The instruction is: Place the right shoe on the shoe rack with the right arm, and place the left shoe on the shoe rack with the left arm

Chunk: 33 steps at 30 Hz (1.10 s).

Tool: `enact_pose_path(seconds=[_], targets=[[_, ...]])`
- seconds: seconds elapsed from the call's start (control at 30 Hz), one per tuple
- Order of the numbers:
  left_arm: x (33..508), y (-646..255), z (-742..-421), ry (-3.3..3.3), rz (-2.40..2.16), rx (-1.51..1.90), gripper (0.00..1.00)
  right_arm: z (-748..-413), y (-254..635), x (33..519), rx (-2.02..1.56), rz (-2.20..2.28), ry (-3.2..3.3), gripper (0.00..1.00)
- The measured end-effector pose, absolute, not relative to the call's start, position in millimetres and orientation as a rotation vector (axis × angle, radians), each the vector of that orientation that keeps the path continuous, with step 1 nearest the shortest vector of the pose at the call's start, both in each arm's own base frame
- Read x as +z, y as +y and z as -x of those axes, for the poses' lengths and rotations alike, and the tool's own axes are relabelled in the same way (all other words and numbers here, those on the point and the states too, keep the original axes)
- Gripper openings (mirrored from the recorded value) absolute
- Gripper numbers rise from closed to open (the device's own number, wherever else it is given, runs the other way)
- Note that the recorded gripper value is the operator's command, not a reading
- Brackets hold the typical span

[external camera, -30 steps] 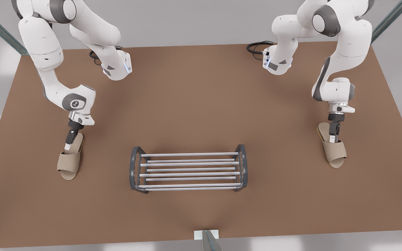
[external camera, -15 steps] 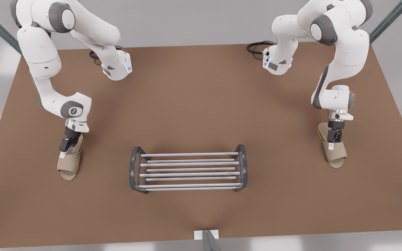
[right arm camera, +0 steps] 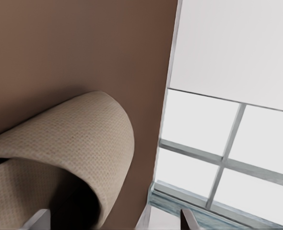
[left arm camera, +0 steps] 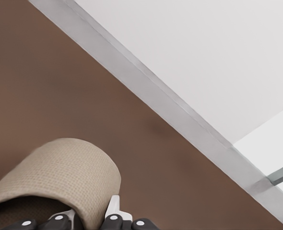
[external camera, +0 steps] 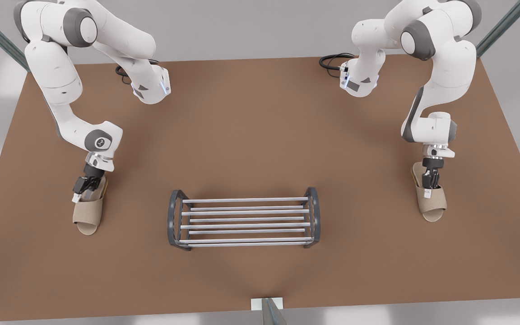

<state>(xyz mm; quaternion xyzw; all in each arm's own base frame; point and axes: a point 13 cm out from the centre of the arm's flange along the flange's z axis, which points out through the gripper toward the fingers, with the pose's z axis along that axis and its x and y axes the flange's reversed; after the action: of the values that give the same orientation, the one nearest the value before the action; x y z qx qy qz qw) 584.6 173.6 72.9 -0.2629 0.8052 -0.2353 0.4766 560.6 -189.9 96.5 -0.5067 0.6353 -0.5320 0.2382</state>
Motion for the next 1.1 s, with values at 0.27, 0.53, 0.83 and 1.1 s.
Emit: enact_pose_path(seconds=[0.27,0.53,0.83,1.1], targets=[[134,143,-642,1.908,0.545,-0.609,0.27,-564,-193,99,-1.465,1.356,1.736,0.73],[284,-44,-745,1.945,0.382,-0.646,0.25,-565,-193,92,-1.451,1.336,1.750,0.72],[396,-265,-654,2.120,0.363,-0.688,0.25,-575,-193,81,-1.423,1.297,1.765,0.66],[446,-419,-601,2.136,0.416,-0.935,0.25,-577,-193,80,-1.404,1.261,1.778,0.44]])
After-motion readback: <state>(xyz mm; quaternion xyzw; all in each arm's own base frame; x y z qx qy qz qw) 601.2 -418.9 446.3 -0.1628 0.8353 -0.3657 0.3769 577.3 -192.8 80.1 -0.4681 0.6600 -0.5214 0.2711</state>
